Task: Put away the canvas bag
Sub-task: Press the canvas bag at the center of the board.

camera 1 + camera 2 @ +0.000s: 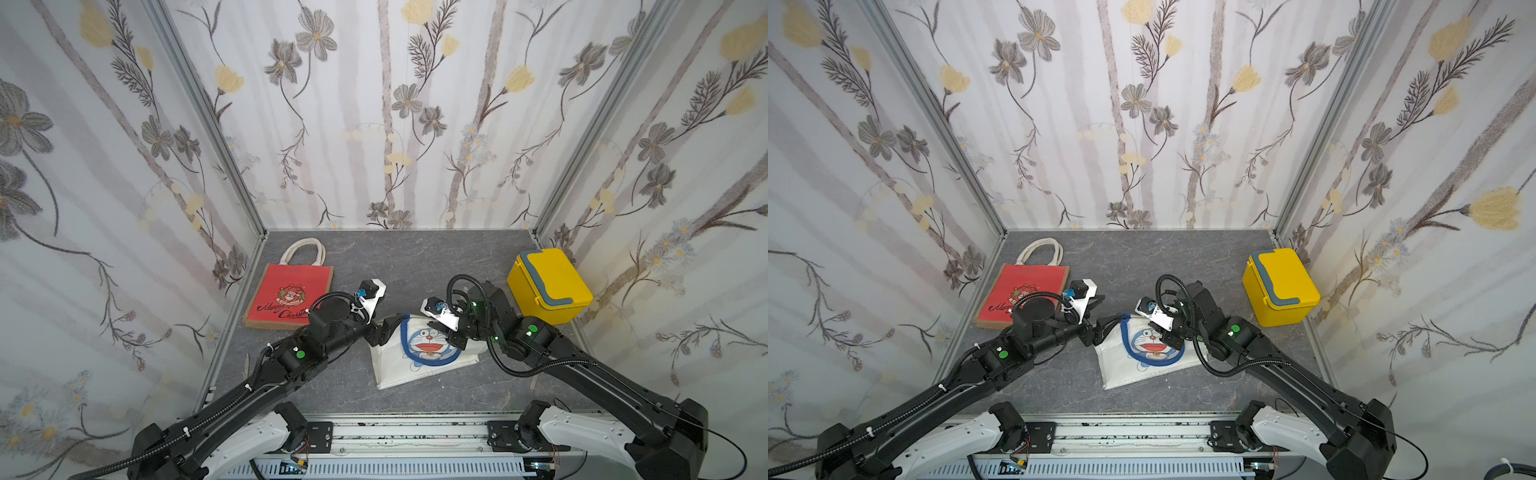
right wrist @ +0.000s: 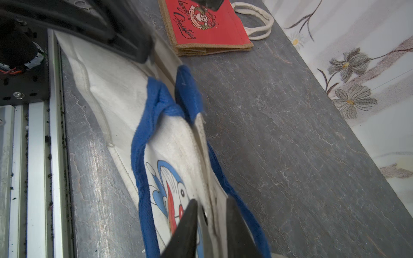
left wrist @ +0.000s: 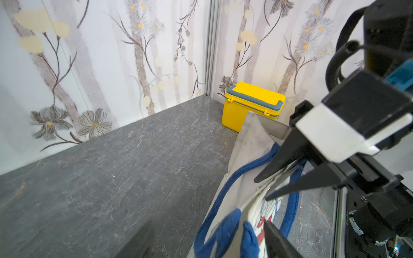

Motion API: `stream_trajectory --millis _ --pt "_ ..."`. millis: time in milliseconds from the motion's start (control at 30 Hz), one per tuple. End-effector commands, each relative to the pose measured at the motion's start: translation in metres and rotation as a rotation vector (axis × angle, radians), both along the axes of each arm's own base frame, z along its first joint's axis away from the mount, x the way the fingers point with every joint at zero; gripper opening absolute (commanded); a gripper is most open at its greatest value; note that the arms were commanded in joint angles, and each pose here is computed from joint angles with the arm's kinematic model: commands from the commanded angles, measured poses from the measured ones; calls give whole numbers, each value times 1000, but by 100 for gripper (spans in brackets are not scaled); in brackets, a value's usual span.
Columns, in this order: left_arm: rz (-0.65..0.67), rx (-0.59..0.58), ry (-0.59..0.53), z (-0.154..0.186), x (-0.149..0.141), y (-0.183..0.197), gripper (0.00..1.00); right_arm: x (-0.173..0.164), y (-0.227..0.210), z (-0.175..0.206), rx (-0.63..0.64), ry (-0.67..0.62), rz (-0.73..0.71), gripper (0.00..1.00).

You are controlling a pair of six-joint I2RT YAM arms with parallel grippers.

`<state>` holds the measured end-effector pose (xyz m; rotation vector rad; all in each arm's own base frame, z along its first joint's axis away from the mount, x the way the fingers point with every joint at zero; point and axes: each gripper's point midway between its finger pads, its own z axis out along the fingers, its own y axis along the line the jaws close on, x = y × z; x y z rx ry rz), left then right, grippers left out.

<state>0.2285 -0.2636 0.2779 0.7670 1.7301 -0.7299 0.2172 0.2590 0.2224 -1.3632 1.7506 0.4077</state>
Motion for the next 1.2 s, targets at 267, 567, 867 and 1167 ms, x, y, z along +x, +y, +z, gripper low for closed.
stream_trajectory --millis 267,567,867,1167 --pt "-274 361 83 -31 -24 -40 90 21 -28 51 223 -26 -275 75" --pt "-326 520 111 -58 -17 -70 77 22 -74 56 332 12 -461 84" --pt "-285 573 137 -74 -16 -64 25 39 -102 29 266 80 -628 93" --pt "-271 608 120 -77 -26 -38 0 23 -73 31 354 126 -444 93"
